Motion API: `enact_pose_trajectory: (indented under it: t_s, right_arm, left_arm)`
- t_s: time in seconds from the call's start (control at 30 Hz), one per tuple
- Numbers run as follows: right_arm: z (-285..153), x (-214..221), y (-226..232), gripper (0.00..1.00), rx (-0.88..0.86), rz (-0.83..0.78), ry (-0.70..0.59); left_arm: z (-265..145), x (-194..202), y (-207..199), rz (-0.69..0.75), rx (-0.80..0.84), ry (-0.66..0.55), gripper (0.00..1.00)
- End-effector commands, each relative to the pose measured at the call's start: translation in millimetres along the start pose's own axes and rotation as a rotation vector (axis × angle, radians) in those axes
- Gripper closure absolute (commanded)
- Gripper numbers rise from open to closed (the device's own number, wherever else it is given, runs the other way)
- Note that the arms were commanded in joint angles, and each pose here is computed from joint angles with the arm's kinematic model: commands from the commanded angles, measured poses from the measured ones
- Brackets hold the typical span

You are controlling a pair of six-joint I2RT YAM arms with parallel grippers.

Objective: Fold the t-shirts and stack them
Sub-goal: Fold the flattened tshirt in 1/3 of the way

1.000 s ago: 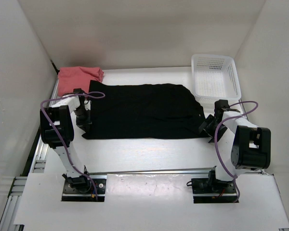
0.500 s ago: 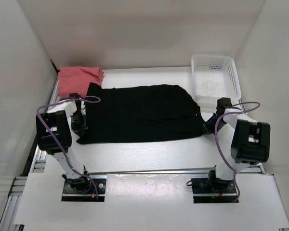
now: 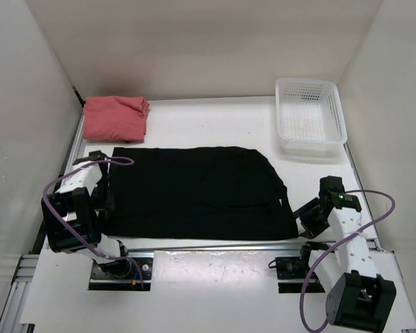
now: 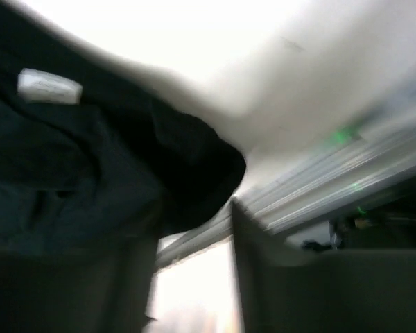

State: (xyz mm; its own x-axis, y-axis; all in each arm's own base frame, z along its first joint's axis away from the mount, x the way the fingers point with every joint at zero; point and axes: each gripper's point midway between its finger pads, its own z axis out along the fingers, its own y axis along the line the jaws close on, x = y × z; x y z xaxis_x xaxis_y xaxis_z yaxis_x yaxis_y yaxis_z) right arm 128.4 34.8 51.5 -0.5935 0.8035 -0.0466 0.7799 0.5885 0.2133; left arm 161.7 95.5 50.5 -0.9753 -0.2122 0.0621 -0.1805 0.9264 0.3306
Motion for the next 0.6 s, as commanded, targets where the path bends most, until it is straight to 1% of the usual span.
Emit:
enact_pose_trajectory:
  t_s: [0.0, 0.07, 0.13, 0.17, 0.2, 0.23, 0.27, 0.3, 0.33, 0.37, 0.4, 0.47, 0.5, 0.53, 0.57]
  right_arm:
    - [-3, 11, -26, 0.41, 0.108, 0.048, 0.016]
    - [-12, -1, -28, 0.40, 0.122, 0.011, -0.046]
    - [-32, -22, -14, 0.40, 0.078, -0.078, -0.136]
    - [-39, -29, -6, 0.42, 0.051, -0.112, -0.166]
    - [-51, -38, 12, 0.44, -0.012, -0.151, -0.191]
    - [-56, -39, 19, 0.44, -0.030, -0.199, -0.188]
    - [-60, -40, 25, 0.45, -0.044, -0.211, -0.185]
    - [-61, -42, 33, 0.45, -0.052, -0.236, -0.170]
    - [-65, -41, 48, 0.45, -0.114, -0.281, -0.157]
    - [-63, -40, 54, 0.47, -0.136, -0.296, -0.134]
    - [-57, -39, 58, 0.48, -0.138, -0.305, -0.098]
    - [-52, -40, 75, 0.50, -0.201, -0.342, -0.070]
    - [-48, -32, 85, 0.50, -0.244, -0.344, 0.005]
    - [-45, -31, 94, 0.51, -0.282, -0.365, 0.024]
    - [-42, -31, 100, 0.51, -0.296, -0.374, 0.057]
  left_arm:
    - [-3, -4, 35, -0.059, -0.169, -0.052, 0.33]
    - [-17, -25, 49, -0.102, -0.218, -0.136, 0.31]
    - [-44, -56, 63, -0.176, -0.245, -0.281, 0.33]
    - [-79, -85, 62, -0.183, -0.237, -0.412, 0.33]
    - [-102, -97, 56, -0.177, -0.210, -0.497, 0.35]
    - [-123, -108, 40, -0.146, -0.148, -0.572, 0.35]
    - [-143, -116, 24, -0.107, -0.107, -0.638, 0.35]
    - [-180, -122, -12, -0.004, -0.043, -0.754, 0.35]
    - [-195, -120, -39, 0.073, 0.013, -0.803, 0.35]
    - [-206, -114, -65, 0.154, 0.052, -0.839, 0.35]
    - [-225, -94, -117, 0.326, 0.124, -0.899, 0.35]
    - [-234, -64, -174, 0.519, 0.222, -0.937, 0.35]
    - [-242, -31, -222, 0.688, 0.301, -0.972, 0.35]
    - [-239, -13, -250, 0.783, 0.341, -0.957, 0.35]
    - [-237, 13, -280, 0.894, 0.439, -0.921, 0.35]
